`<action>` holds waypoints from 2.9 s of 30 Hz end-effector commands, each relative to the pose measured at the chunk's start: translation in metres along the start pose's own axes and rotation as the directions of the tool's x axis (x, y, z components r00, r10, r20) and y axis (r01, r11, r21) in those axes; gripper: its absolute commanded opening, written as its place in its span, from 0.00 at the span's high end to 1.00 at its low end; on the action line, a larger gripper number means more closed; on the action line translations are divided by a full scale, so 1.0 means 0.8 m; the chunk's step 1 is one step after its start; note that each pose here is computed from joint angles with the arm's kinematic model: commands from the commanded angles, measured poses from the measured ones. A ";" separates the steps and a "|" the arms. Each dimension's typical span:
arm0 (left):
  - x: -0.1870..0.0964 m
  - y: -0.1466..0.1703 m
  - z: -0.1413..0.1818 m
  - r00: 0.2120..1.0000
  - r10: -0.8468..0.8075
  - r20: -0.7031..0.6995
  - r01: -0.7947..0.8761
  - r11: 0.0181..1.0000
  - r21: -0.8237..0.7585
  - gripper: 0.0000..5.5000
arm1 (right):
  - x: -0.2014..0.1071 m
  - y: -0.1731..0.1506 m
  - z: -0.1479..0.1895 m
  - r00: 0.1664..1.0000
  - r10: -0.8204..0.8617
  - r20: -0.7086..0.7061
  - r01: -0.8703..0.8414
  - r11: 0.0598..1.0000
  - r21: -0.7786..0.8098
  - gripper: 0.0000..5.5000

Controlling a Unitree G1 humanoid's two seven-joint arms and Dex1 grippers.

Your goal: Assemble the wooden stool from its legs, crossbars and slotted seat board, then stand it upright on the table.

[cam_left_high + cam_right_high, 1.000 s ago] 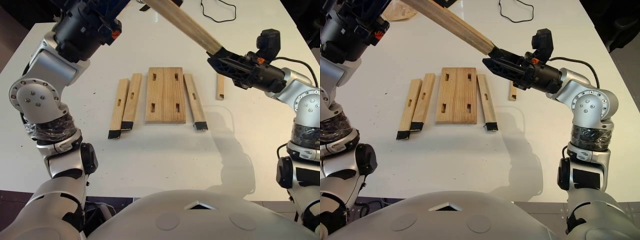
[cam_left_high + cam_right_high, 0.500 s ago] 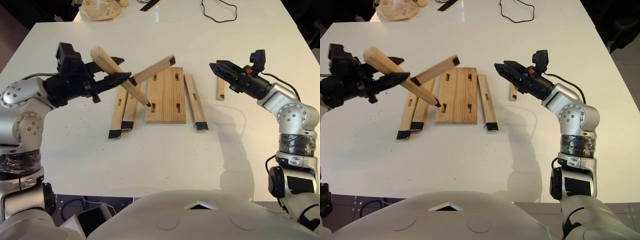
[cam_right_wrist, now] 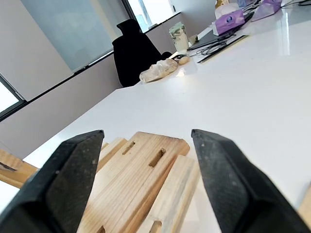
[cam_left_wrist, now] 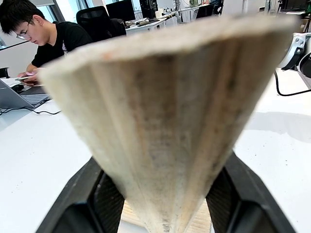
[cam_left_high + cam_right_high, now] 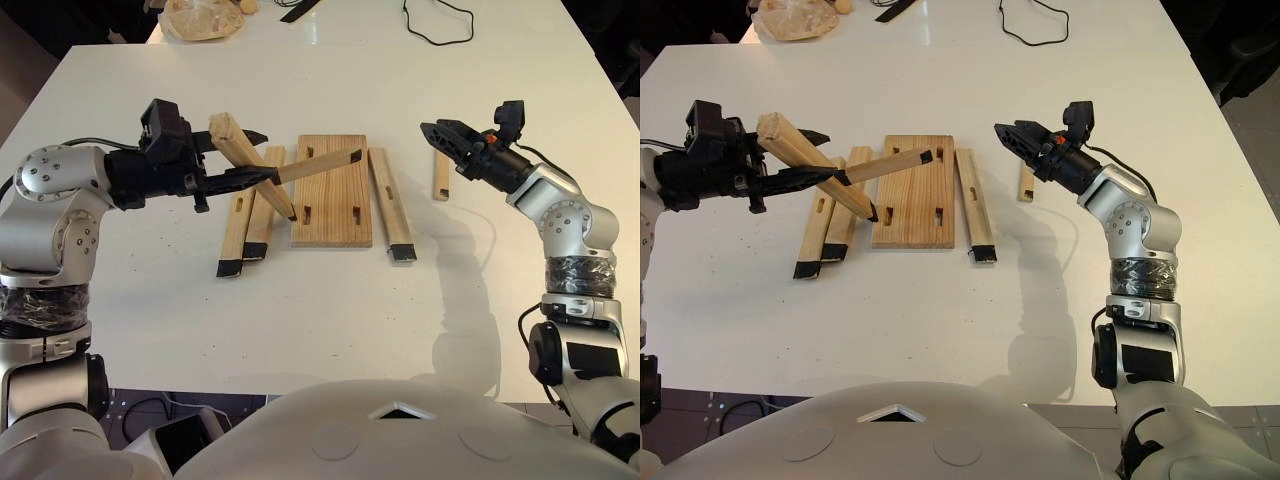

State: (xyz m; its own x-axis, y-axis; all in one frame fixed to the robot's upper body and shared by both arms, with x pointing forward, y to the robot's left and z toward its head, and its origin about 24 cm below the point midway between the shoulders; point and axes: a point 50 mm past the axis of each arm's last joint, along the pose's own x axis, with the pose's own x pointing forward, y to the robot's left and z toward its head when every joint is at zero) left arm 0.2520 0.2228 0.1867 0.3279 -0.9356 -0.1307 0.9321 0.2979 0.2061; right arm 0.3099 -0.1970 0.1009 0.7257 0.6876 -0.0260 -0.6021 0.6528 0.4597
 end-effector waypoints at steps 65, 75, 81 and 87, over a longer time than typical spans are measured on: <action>0.053 0.027 0.022 0.909 -0.237 -0.343 0.262 0.965 0.027 0.63 | 0.008 0.035 -0.091 0.998 -0.052 -0.034 0.051 0.998 -0.031 0.40; 0.075 0.024 0.008 0.850 -0.327 -0.413 0.365 0.931 0.016 0.63 | 0.028 0.047 -0.146 0.925 -0.087 -0.370 -0.123 0.853 -0.508 0.40; 0.086 0.019 -0.015 0.812 -0.359 -0.461 0.401 0.916 -0.006 0.63 | 0.035 0.056 -0.148 0.920 -0.086 -0.381 -0.183 0.769 -0.613 0.40; 0.094 0.005 -0.045 0.801 -0.365 -0.475 0.389 0.920 -0.050 0.63 | 0.035 0.063 -0.151 0.917 -0.058 -0.394 -0.209 0.772 -0.600 0.40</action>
State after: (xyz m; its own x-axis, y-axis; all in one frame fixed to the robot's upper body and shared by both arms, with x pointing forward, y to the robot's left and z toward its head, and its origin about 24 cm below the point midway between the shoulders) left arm 0.2939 0.1650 0.1919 0.0585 -0.8207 -0.5684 0.9686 -0.0911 0.2312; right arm 0.2714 -0.1074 0.0339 0.6206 0.7189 -0.3131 -0.7836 0.5833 -0.2140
